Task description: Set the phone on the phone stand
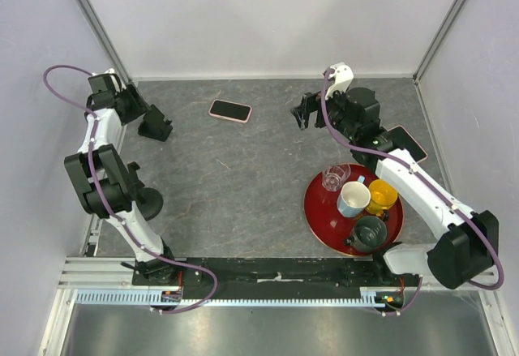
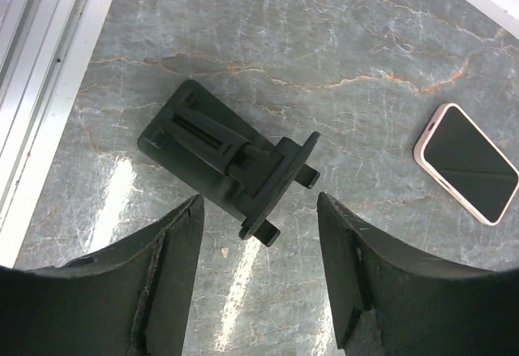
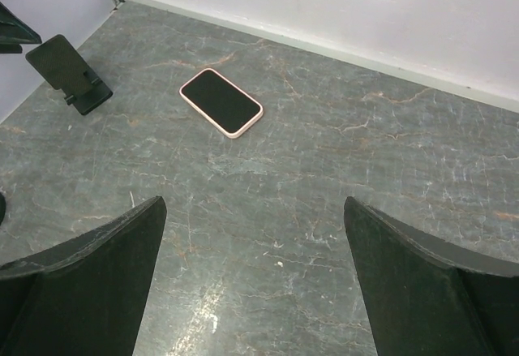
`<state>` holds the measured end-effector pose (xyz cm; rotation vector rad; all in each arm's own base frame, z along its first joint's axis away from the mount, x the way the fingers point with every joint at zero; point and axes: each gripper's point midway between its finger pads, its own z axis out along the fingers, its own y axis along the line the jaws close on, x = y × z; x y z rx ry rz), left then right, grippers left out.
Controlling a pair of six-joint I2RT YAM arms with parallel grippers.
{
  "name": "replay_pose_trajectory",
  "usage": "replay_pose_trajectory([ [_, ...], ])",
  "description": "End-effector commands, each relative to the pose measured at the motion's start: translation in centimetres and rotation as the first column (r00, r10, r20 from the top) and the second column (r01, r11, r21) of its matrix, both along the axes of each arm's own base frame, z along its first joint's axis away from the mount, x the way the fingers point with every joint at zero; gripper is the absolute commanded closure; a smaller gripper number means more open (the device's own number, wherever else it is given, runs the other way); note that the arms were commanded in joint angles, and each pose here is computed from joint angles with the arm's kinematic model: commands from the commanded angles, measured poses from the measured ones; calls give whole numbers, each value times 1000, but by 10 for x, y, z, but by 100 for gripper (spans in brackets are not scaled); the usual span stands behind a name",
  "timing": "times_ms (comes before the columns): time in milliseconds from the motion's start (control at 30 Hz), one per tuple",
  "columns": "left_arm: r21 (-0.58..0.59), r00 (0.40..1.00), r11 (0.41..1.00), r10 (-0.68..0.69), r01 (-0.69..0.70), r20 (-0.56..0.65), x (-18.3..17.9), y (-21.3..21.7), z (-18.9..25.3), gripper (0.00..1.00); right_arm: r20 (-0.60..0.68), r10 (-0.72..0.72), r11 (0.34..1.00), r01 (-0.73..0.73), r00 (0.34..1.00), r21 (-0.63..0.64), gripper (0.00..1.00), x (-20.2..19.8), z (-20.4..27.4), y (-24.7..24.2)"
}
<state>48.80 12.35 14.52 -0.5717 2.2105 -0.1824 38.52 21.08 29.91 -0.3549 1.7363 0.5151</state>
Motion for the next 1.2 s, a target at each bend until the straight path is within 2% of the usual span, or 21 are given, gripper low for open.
replay_pose_trajectory([
  [0, 45, 993, 993, -115, 114, 28, 11, -3, -5, 37, 34, 2, 1000, -2, 999, -2, 2, 6, 4, 3],
  [433, 12, 991, 992, -129, 129, 26, 14, -12, -7, 60, 32, -8, 1000, 9, 999, -8, 2, 9, 3, 1],
  [533, 10, 990, 991, -136, 136, 26, 13, -17, -6, 69, 33, -11, 1000, 11, 999, -9, 2, 8, 3, 1],
  [567, 9, 991, 991, -135, 135, 23, 13, -17, -6, 76, 31, -13, 1000, 13, 999, -9, 2, 9, 2, 0],
  [700, 18, 991, 991, -132, 132, 14, 11, -17, -8, 81, 32, -20, 1000, 21, 999, -10, 2, 8, 3, -1],
  [733, 20, 991, 991, -133, 133, 12, 10, -17, -8, 84, 32, -23, 1000, 23, 999, -14, 2, 9, 2, -2],
  [767, 23, 991, 991, -132, 131, 11, 8, -17, -8, 93, 29, -25, 1000, 25, 999, -14, 2, 9, 1, -2],
  [800, 27, 991, 991, -132, 131, 14, 8, -17, -6, 98, 28, -26, 1000, 26, 999, -16, 2, 9, 0, -2],
  [1167, 24, 984, 988, -157, 155, 81, -1, -37, 12, 98, 26, -34, 999, 34, 999, -24, 2, 11, -1, -3],
])
